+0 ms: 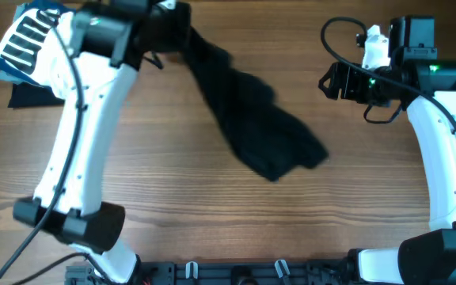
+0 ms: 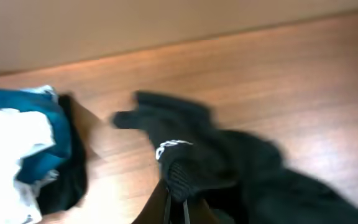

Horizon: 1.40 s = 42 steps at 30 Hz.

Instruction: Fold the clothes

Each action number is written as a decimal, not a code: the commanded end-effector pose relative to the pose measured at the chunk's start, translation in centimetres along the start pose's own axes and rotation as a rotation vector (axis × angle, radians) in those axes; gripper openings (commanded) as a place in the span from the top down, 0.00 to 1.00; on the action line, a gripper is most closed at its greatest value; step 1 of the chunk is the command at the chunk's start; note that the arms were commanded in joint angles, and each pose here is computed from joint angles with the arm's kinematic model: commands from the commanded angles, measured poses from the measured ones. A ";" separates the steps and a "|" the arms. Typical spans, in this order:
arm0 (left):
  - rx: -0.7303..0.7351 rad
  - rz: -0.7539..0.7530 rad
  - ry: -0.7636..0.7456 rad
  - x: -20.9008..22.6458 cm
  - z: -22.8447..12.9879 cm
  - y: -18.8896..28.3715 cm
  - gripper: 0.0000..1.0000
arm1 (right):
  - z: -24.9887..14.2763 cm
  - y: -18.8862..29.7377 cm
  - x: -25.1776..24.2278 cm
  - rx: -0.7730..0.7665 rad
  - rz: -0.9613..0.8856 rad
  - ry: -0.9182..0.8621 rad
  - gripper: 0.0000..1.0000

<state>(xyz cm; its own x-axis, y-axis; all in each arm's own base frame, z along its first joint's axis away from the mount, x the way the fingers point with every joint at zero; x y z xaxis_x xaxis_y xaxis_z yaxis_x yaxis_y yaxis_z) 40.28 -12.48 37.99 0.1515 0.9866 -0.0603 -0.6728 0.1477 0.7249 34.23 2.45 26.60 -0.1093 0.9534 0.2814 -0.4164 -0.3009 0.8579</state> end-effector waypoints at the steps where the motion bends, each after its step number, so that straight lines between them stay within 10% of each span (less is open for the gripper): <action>1: -0.055 -0.009 0.004 -0.5 0.7 2.0 0.96 | -0.6 -0.9 1.6 0.038 0.084 0.117 0.17; 20: -0.065 0.041 0.000 -0.3 0.8 2.0 0.96 | -7.5 -19.7 1.2 0.370 -0.051 0.119 0.43; 23: -0.059 0.042 0.000 -0.2 0.7 2.0 0.96 | -7.6 -20.7 0.8 0.367 -0.085 0.100 0.59; 26: -0.051 0.043 -0.001 -0.2 0.5 1.9 0.96 | -7.4 -20.8 0.7 0.356 -0.092 0.097 0.96; 42: -0.032 0.020 0.048 -0.5 0.2 1.9 0.96 | 4.5 -12.1 -10.6 0.007 -0.105 -0.060 0.96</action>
<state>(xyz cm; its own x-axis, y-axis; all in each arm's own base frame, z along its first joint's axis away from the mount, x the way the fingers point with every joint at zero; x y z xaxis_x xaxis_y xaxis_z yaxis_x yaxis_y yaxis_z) 39.36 -12.53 38.96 0.1074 0.9930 -0.0496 -0.6932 0.1105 0.7122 44.13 -4.00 14.61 0.0412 0.9813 0.1881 -0.4138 -0.1546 0.8971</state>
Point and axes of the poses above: each gripper's point midway between its finger pads, its own y axis back along the fingers, its own x axis along the line the jaws close on, z = x × y, the point moved 7 cm from there along y, back along the fingers, and after that the axes turned 5 degrees about y, right-handed, at the moved point
